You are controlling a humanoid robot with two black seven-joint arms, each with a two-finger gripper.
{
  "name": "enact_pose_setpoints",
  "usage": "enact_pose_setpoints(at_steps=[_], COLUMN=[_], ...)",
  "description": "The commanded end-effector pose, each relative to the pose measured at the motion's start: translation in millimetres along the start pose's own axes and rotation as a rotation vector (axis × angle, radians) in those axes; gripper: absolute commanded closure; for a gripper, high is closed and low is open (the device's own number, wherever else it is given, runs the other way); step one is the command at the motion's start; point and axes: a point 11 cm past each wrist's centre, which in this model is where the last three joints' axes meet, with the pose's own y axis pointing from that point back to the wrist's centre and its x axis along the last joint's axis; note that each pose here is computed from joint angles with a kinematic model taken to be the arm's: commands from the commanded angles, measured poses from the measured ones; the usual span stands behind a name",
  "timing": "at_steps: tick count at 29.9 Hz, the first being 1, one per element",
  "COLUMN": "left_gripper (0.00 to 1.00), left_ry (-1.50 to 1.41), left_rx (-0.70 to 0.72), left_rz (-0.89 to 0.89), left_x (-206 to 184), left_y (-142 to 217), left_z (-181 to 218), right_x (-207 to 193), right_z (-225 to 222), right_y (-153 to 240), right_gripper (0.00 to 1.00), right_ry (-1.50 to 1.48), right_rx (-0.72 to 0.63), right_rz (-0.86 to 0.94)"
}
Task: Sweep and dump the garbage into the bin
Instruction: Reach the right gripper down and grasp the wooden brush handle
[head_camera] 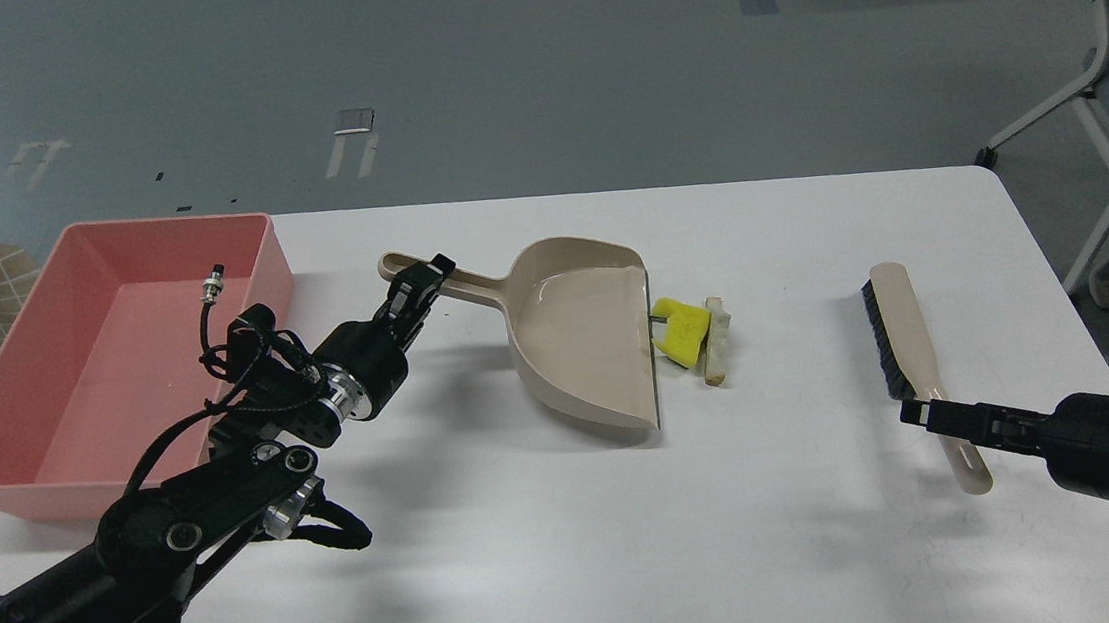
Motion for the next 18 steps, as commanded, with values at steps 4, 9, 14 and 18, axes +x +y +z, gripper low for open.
enact_pose_setpoints(at_steps=[4,9,14,18], left_gripper=[1.0,1.0,1.0,1.0], left_ry=[-0.001,0.0,0.0,-0.002], left_rx=[0.004,0.008,0.01,0.015], left_rz=[-0.003,-0.002,-0.003,-0.004], left_x=[-0.8,-0.6,-1.3,-1.6], left_y=[1.1,2.3,2.8,4.1], left_z=[-1.7,-4.0,-4.9,-7.4], right_x=[-5.2,-8.1,-8.7,-9.1], right_z=[3.3,4.5,4.9,5.2], right_y=[0.2,0.3,0.4,0.4], right_gripper=[0.25,0.25,0.25,0.25], right_ry=[-0.007,-0.013,-0.014,-0.015], right_rx=[-0.007,-0.008,-0.01,-0.011], right_rz=[-0.01,-0.015,-0.016,-0.016])
